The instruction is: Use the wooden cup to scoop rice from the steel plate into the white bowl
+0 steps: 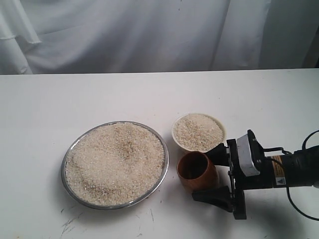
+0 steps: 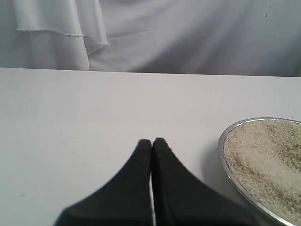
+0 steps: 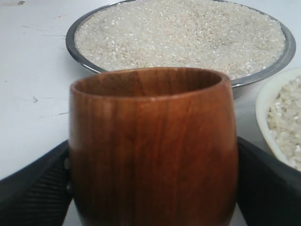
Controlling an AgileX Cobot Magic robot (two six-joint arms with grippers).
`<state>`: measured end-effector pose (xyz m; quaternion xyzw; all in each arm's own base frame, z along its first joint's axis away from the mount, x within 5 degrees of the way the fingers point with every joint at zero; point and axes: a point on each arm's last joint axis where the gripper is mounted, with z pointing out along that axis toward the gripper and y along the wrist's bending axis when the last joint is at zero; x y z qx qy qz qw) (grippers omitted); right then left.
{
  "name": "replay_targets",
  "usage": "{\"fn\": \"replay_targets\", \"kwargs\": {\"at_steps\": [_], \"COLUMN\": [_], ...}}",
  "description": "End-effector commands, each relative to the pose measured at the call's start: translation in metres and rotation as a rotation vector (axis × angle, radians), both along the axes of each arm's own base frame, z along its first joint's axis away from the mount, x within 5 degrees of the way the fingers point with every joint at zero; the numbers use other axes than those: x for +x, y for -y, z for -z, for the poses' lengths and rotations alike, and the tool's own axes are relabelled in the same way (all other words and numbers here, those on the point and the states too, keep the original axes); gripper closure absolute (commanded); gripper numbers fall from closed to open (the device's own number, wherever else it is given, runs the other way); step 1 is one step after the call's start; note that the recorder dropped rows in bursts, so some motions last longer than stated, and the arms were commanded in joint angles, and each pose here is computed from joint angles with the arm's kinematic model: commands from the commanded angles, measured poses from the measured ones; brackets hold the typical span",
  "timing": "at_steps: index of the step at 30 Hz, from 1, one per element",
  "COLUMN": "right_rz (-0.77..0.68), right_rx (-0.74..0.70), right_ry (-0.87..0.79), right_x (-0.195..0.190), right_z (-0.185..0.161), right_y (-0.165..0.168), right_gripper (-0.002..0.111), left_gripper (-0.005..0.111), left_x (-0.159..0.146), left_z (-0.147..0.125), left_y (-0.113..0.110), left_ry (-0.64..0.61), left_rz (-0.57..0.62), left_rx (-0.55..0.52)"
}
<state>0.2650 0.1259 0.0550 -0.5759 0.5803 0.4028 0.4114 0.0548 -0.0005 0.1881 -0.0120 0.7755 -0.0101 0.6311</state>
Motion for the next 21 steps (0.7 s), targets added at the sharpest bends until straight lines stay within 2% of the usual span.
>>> {"fn": "replay_targets", "kwargs": {"at_steps": [1, 21], "right_rz": [-0.019, -0.031], "right_rx": [0.016, 0.014], "right_ry": [0.017, 0.020], "right_x": [-0.0001, -0.0010], "right_z": [-0.0020, -0.0018], "right_y": [0.0007, 0.0008], "right_gripper": [0.108, 0.108], "left_gripper": [0.107, 0.107], "left_x": [-0.0001, -0.0001], "left_z": [0.0007, 0.0007], "left_y": [0.0001, 0.0001], "left_ry": [0.007, 0.007], "left_rz": [0.001, 0.001], "left_rx": [-0.004, -0.004]}}
